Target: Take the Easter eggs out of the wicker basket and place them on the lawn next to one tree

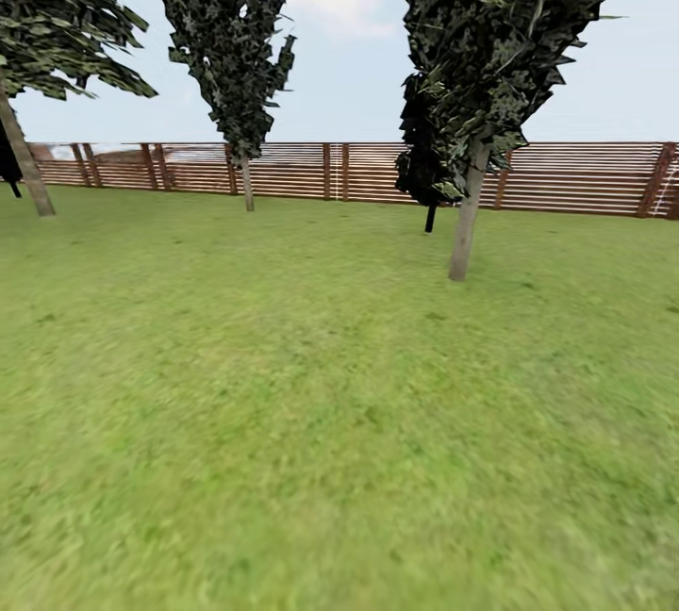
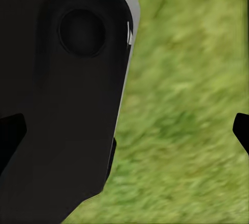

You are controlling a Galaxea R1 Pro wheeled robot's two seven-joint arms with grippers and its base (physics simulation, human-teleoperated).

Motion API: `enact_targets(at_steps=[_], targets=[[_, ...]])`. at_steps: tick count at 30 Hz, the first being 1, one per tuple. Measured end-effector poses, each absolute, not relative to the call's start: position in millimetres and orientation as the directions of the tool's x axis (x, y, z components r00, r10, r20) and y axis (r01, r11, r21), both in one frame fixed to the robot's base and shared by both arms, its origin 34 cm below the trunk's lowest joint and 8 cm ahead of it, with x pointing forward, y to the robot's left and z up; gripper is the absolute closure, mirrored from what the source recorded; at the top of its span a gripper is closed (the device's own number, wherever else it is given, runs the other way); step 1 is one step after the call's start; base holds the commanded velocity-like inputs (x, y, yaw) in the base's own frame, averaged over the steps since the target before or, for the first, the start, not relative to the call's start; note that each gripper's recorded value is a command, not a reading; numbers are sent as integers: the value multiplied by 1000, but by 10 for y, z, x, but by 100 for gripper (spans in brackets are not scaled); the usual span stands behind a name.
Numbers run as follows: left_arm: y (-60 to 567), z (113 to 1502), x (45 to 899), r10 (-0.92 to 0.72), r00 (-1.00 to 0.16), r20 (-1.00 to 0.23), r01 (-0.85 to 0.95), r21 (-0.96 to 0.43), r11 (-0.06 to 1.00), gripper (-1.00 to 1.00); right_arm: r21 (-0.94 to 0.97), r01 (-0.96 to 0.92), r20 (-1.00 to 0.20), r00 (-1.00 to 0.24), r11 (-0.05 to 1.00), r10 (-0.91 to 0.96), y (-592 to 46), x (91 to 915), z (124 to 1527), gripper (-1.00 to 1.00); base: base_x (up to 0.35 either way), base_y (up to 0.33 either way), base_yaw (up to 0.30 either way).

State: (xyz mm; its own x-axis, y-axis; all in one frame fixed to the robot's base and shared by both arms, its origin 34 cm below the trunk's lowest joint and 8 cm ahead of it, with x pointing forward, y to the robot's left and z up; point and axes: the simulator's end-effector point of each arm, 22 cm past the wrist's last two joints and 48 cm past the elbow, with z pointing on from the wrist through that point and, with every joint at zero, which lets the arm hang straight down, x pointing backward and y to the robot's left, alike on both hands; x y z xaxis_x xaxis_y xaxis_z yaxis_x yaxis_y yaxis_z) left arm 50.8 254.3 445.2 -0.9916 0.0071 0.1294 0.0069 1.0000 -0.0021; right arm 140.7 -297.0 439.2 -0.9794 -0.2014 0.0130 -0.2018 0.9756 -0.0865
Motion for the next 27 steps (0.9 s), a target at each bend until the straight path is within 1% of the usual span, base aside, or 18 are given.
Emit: enact_targets(at_steps=[12,16,24,27], targets=[[2543,4452,508,7,-992,129,7,-2,1000,-100,-87,-203,14,-979,975,-203,-2973,1407,4392,-100,326,0,-34],[2543,4452,508,7,-992,129,7,-2,1000,-100,-87,-203,13,-979,975,-203,-2971,1408,4392,-100,326,0,-199],[2543,4452,508,7,-992,129,7,-2,1000,-100,-86,-202,13,-979,976,-202,-2969,1407,4392,-100,326,0,-262],[2543,4453,505,7,-991,130,7,-2,1000,-100,-86,-202,14,-979,976,-202,-2969,1404,4392,-100,326,0,-155]])
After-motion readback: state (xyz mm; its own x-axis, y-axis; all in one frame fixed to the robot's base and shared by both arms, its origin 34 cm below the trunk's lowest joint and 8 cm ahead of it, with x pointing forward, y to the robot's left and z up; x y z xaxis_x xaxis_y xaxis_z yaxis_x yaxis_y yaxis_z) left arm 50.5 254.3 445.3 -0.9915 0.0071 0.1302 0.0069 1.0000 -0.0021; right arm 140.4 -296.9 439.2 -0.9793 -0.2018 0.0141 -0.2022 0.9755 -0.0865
